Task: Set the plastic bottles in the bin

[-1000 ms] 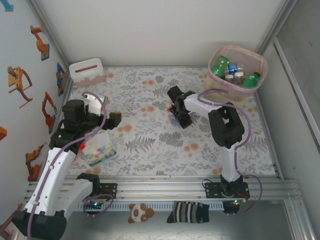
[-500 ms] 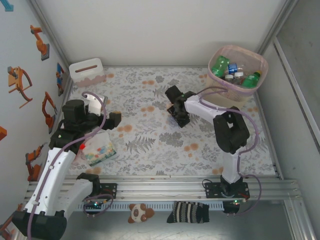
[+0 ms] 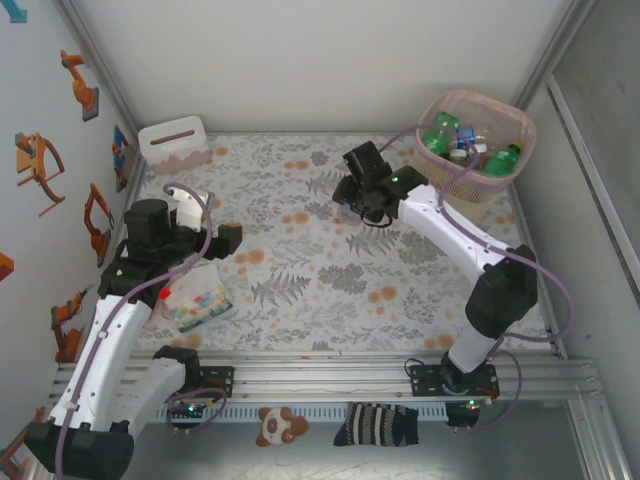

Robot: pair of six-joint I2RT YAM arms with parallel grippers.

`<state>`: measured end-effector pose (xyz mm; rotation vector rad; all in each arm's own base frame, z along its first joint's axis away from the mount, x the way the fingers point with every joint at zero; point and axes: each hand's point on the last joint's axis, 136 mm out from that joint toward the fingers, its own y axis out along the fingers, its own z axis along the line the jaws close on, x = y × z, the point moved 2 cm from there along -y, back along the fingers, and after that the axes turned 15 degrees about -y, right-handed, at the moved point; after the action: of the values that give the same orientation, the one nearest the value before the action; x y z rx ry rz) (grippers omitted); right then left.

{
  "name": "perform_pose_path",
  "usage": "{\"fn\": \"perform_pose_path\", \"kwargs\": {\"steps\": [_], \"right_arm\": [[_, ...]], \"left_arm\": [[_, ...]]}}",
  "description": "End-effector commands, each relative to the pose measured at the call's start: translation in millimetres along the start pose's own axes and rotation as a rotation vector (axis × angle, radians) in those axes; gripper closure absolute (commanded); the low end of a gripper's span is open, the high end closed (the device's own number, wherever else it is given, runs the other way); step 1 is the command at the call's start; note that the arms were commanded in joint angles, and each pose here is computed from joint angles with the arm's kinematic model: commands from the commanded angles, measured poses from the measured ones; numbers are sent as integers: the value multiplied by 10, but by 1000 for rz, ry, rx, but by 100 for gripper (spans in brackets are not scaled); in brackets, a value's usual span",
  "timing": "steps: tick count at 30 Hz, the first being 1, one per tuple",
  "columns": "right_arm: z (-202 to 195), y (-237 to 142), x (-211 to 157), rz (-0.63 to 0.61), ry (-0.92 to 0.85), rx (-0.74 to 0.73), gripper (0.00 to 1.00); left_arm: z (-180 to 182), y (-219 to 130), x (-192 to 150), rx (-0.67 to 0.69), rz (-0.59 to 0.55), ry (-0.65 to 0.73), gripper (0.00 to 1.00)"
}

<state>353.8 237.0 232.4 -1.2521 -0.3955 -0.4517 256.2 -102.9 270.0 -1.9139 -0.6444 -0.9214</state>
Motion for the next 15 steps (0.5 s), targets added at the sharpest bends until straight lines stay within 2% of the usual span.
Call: {"fn": "perform_pose_path", "kwargs": {"steps": [1,7,15], "right_arm": [[-30,-420,243,-78,-276,-23,35],[-172,-913,581,-159,-392,-77,36],[-662,-1455,1081,-283,-306,-119,36]], "left_arm": [[-37,-46,53,-15,-15,3,11],[-41,-44,53,-18,-14,1,11],[-29,-29,42,-14,-9,0,11]]}}
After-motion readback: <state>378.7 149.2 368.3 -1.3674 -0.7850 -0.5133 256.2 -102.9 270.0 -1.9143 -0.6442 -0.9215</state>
